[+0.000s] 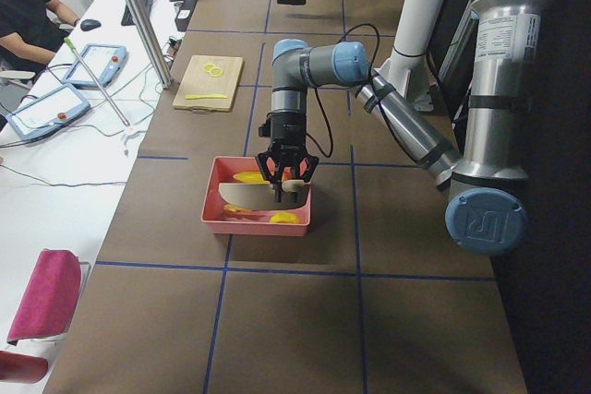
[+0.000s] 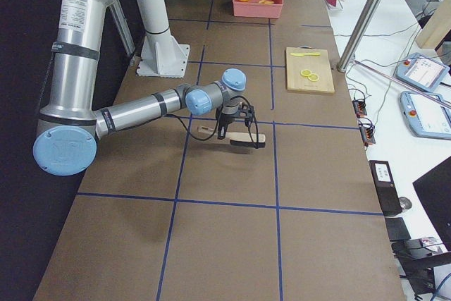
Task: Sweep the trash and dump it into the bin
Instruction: 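Tilt the dustpan to dump the vegetables into the pink bin, then bring the empty dustpan back over the table while the right gripper sets down the brush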
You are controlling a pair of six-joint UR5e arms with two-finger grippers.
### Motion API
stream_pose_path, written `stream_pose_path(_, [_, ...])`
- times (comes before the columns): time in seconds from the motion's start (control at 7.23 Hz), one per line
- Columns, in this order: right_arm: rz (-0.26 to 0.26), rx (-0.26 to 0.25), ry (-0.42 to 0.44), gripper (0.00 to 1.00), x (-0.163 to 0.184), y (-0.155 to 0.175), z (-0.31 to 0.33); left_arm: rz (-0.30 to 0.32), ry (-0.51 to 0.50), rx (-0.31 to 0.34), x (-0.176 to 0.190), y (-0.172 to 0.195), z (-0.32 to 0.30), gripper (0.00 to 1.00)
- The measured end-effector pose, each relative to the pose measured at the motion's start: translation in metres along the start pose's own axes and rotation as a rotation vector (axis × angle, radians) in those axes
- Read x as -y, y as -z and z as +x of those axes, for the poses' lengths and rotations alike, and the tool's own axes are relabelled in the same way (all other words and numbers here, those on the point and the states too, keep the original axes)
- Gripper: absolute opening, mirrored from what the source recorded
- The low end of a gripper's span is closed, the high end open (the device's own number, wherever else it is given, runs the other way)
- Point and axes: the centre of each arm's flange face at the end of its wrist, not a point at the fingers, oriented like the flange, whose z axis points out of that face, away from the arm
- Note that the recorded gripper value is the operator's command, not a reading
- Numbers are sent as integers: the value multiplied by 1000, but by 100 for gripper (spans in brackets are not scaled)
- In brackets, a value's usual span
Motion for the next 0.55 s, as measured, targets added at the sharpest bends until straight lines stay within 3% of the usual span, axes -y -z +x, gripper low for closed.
stream_pose_path(0.55, [-58, -1, -33, 1, -5, -18, 18, 211, 6, -66, 6, 41, 11, 4])
